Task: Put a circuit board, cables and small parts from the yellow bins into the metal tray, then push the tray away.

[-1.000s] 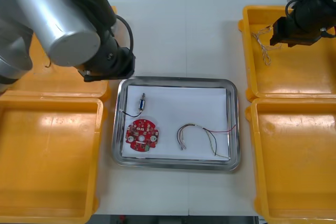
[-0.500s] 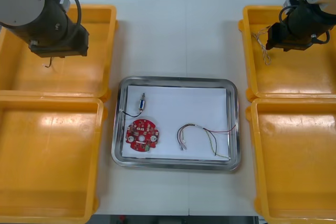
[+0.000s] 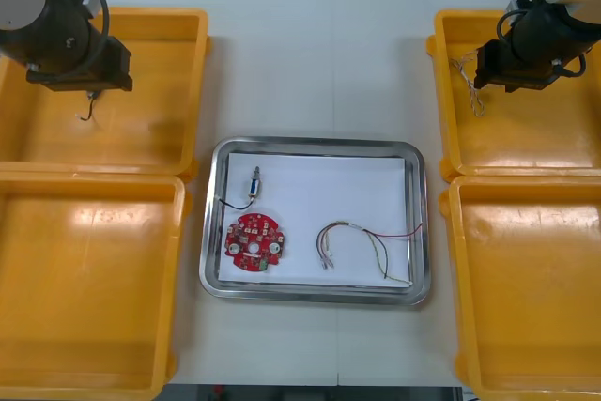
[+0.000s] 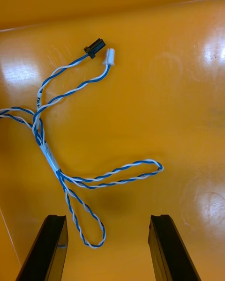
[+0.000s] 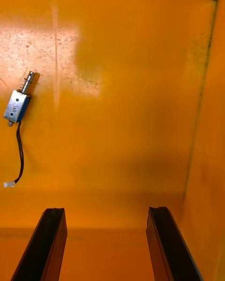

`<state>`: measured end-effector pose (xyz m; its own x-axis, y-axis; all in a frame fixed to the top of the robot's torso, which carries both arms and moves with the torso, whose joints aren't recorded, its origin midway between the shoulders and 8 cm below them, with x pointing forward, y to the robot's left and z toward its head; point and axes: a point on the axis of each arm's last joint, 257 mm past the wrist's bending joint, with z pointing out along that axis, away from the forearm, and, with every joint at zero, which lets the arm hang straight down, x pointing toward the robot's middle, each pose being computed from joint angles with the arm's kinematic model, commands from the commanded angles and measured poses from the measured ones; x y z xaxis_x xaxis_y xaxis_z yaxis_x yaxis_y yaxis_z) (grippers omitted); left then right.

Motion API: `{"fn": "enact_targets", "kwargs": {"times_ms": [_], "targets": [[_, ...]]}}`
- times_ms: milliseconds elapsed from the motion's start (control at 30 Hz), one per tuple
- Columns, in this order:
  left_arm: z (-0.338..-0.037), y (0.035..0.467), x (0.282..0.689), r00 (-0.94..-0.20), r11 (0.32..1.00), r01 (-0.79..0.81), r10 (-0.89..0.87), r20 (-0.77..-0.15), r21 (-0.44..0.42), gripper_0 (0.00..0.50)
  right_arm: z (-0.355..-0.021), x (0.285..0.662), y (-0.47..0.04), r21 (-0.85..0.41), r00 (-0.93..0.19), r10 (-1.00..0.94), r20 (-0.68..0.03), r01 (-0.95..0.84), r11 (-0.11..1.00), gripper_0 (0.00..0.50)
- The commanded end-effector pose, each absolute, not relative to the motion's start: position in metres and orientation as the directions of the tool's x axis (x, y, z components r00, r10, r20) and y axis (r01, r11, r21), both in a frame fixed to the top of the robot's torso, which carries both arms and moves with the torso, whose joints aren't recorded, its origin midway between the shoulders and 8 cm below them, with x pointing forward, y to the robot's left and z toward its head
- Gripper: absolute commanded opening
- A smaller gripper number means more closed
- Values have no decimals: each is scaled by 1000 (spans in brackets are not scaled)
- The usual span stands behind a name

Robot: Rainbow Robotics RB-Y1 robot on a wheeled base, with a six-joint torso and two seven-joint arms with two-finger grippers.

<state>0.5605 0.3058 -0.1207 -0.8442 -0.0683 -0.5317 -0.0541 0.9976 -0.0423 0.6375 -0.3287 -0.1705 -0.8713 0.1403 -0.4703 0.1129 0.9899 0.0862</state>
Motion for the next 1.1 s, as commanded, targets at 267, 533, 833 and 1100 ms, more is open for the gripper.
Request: {"fn": "enact_targets", "kwargs": {"times_ms": [267,533,833,1100], "targets": [[-89,340,600,-800,987,139,156,-579,74,500,-155,651,-307,126,-852,159,-498,111,986,500],[-93,347,631,-756,976,191,213,-619,103,500,-173,645,-307,126,-865,161,-476,114,985,500],[-105,348,653,-721,964,228,259,-643,133,500,-193,642,-312,139,-863,175,-475,123,983,500],[-122,353,660,-717,963,228,267,-644,145,500,-207,641,-316,136,-860,176,-480,126,983,500]]}}
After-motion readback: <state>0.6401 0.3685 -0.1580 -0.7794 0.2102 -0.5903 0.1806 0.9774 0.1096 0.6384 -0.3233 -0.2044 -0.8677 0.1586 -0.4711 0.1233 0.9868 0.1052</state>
